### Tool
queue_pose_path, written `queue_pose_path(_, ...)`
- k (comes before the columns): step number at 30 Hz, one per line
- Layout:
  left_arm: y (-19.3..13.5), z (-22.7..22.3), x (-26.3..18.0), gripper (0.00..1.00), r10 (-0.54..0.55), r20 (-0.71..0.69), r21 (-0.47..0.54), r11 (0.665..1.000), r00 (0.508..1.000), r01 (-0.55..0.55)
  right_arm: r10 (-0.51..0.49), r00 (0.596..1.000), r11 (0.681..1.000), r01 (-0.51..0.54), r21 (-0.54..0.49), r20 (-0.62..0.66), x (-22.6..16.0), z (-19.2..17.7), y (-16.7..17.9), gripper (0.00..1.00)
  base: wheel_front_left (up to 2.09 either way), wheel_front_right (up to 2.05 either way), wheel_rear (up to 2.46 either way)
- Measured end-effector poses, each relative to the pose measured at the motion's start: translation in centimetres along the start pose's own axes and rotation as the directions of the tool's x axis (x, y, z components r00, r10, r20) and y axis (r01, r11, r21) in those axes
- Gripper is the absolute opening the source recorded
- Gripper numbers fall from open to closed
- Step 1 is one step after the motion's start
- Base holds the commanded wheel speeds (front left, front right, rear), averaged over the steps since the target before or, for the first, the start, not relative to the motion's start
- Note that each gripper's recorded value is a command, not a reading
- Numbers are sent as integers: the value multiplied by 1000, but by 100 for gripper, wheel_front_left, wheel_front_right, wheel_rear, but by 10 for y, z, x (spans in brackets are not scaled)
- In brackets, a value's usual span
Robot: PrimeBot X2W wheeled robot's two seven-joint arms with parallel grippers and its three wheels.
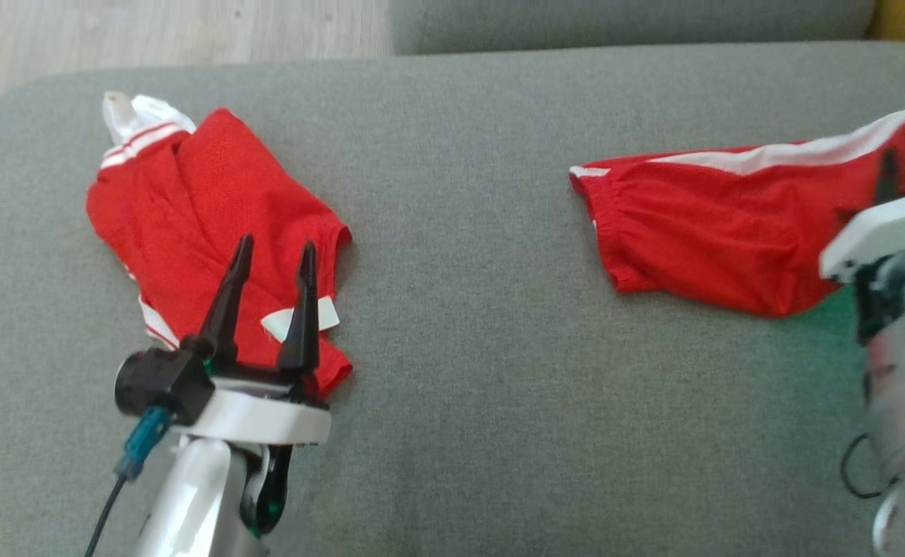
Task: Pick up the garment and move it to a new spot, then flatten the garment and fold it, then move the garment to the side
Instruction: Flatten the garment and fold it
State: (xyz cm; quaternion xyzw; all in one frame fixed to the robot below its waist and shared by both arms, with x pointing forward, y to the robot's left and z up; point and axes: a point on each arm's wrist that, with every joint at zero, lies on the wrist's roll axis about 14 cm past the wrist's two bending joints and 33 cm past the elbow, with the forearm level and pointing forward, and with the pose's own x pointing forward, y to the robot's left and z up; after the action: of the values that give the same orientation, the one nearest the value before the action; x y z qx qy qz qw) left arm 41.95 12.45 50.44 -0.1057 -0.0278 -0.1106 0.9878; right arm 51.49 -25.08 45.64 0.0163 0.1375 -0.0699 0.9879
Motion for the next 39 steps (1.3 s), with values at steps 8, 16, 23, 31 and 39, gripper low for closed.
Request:
queue_pose_path(8, 3, 7, -22, 100, 23, 11, 5, 1000, 1000, -23, 150, 987, 989, -150, 4, 51, -16, 16, 62, 0, 0, 0, 0)
queue_pose_path(16, 15, 15, -35, 100, 64, 30, 17, 998, 997, -64, 330, 938, 944, -325, -60, 111, -25, 39, 132, 0, 0, 0, 0)
queue_pose_path(23, 26, 16, -49, 100, 106, 32, 15, 994, 994, -106, 478, 878, 876, -475, -82, 29, -50, -1, 181, 0, 0, 0, 0)
queue_pose_path(31, 32, 19, -58, 100, 129, 36, 27, 991, 991, -130, 558, 820, 813, -571, -111, -130, -78, -44, 202, 0, 0, 0, 0)
queue_pose_path(39, 24, 19, -51, 100, 107, 37, 18, 994, 994, -108, 531, 829, 825, -553, -117, -173, -80, -55, 177, 100, 0, 0, 0)
